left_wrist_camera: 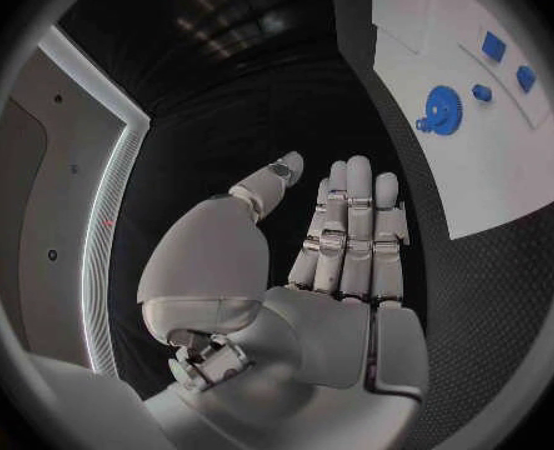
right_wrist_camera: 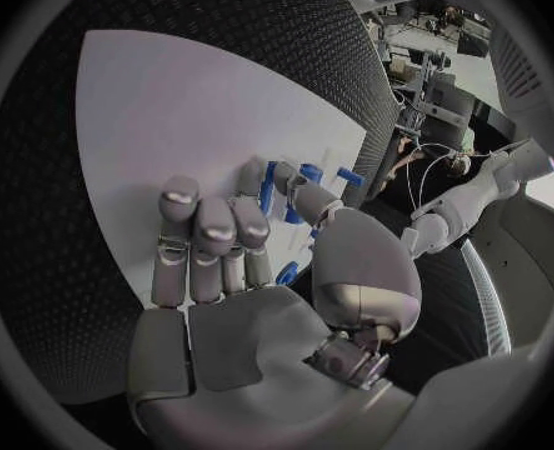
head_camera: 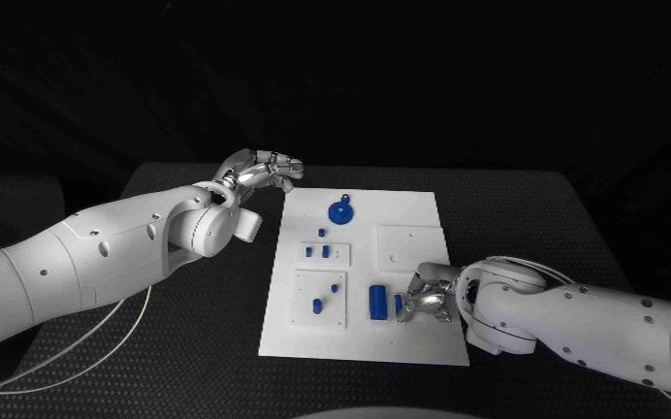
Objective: Assemble the parts on the task board
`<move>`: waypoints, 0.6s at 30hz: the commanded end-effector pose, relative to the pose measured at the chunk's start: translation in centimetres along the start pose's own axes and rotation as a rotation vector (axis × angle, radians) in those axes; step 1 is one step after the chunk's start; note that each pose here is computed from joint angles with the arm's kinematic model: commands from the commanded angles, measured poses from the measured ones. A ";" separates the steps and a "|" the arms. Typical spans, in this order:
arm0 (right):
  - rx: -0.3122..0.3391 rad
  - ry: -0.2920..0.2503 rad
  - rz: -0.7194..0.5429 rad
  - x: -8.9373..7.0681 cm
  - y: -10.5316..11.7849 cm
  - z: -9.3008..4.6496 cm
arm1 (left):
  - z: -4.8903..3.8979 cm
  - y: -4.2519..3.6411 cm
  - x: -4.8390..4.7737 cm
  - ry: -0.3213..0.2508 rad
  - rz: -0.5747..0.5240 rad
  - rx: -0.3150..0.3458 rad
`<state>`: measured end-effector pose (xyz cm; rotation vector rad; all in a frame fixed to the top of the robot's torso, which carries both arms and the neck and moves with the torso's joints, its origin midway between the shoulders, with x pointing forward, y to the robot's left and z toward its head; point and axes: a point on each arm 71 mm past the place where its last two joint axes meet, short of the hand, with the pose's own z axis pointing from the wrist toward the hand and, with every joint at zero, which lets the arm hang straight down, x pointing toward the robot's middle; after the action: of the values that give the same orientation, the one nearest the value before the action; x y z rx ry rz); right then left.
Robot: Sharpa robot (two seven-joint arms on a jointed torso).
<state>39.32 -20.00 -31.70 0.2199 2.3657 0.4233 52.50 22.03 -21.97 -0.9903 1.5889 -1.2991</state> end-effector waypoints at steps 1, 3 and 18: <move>0.039 0.024 -0.024 0.4 -1.0 0.1 | 0.01 -0.10 0.16 0.013 -0.008 0.005; 0.024 0.034 0.003 0.5 -1.1 0.0 | 0.01 -0.09 0.09 0.011 -0.007 0.005; -0.137 -0.077 0.237 -4.9 -0.7 -0.2 | 0.22 0.14 -0.80 -0.018 -0.019 -0.001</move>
<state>42.11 -22.16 -29.25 0.3688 2.2950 0.5273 52.91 22.82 -22.12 -1.0000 1.5779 -1.2760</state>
